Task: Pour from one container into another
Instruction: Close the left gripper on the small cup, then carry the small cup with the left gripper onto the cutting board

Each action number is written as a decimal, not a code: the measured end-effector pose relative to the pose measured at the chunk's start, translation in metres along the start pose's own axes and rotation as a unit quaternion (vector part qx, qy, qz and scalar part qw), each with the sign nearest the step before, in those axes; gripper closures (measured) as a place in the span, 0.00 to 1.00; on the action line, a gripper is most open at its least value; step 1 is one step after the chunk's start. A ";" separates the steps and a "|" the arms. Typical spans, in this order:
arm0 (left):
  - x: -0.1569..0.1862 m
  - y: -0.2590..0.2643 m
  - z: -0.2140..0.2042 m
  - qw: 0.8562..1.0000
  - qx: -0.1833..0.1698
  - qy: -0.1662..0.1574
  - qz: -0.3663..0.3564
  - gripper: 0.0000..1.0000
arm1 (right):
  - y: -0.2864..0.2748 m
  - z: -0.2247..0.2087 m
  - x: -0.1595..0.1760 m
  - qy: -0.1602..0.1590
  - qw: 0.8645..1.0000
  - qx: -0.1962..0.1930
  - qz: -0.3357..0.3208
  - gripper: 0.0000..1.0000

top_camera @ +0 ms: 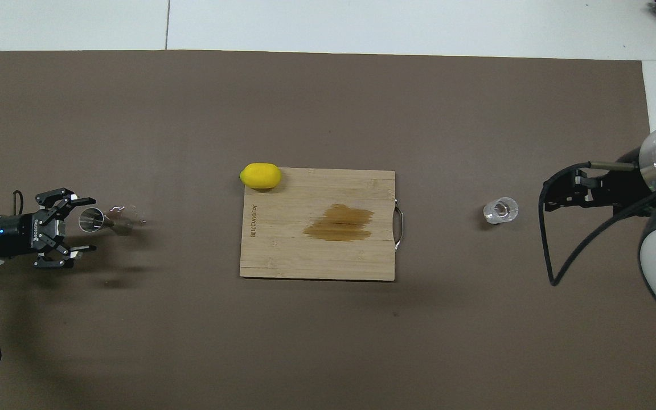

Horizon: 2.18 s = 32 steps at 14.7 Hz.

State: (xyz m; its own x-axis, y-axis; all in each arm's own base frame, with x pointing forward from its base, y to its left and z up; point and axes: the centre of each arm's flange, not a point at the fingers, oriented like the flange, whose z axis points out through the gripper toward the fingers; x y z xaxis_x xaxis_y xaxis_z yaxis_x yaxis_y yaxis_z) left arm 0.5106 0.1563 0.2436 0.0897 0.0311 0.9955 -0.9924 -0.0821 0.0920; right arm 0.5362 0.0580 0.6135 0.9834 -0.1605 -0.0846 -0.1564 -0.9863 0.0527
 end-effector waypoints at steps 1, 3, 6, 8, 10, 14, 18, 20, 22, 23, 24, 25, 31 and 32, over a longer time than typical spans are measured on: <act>0.000 0.000 -0.002 1.000 0.002 -0.001 0.002 0.03 | 0.000 0.000 0.000 0.000 1.000 0.000 0.000 0.00; -0.001 0.000 -0.004 1.000 0.005 -0.004 0.015 0.07 | 0.000 0.000 0.000 0.000 1.000 0.000 0.000 0.00; -0.003 -0.001 -0.007 1.000 0.012 -0.013 0.025 0.19 | 0.000 0.000 0.000 0.000 1.000 0.000 0.000 0.00; -0.003 -0.002 -0.007 0.999 0.014 -0.016 0.026 0.24 | 0.000 0.000 0.000 0.001 1.000 0.000 0.000 0.00; -0.004 -0.002 -0.007 0.999 0.015 -0.017 0.027 0.31 | 0.000 -0.001 0.000 0.002 1.000 0.000 0.000 0.01; -0.004 -0.002 -0.008 0.999 0.016 -0.019 0.027 0.49 | 0.000 -0.001 0.000 0.002 1.000 0.001 0.000 0.00; -0.004 -0.002 -0.008 0.999 0.016 -0.019 0.027 0.49 | 0.000 -0.001 0.001 0.005 1.000 0.001 0.000 0.01; -0.004 -0.003 -0.005 0.999 0.014 -0.019 0.026 0.49 | -0.001 -0.001 0.001 0.005 1.000 0.001 0.000 0.00; -0.003 -0.004 0.003 0.999 0.007 -0.018 0.025 0.49 | -0.001 -0.001 0.001 0.005 1.000 0.001 0.000 0.01; -0.003 -0.006 0.011 1.000 -0.001 -0.018 0.023 0.49 | -0.001 -0.001 0.001 0.005 1.000 0.001 0.000 0.01; -0.003 -0.008 0.022 1.000 -0.011 -0.018 0.018 0.49 | -0.001 -0.001 0.001 0.005 1.000 0.001 0.000 0.01; -0.003 -0.010 0.034 0.999 -0.023 -0.019 0.015 0.49 | -0.001 -0.001 0.001 0.005 1.000 0.001 0.000 0.01; -0.002 -0.018 0.111 0.996 -0.085 -0.014 0.008 0.49 | -0.001 -0.001 0.001 0.005 1.000 0.001 0.000 0.01; -0.002 -0.018 0.126 0.996 -0.090 -0.008 0.004 0.49 | -0.001 -0.001 0.001 0.005 1.000 0.001 0.000 0.01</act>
State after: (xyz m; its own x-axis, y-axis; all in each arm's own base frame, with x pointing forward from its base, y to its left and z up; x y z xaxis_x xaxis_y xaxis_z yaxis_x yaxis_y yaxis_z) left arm 0.5393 0.0325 0.2429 0.0816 0.0146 0.9966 -0.9919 0.0985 0.0798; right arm 0.5371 0.0585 0.6146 0.9843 -0.1602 -0.0747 -0.1567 -0.9864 0.0502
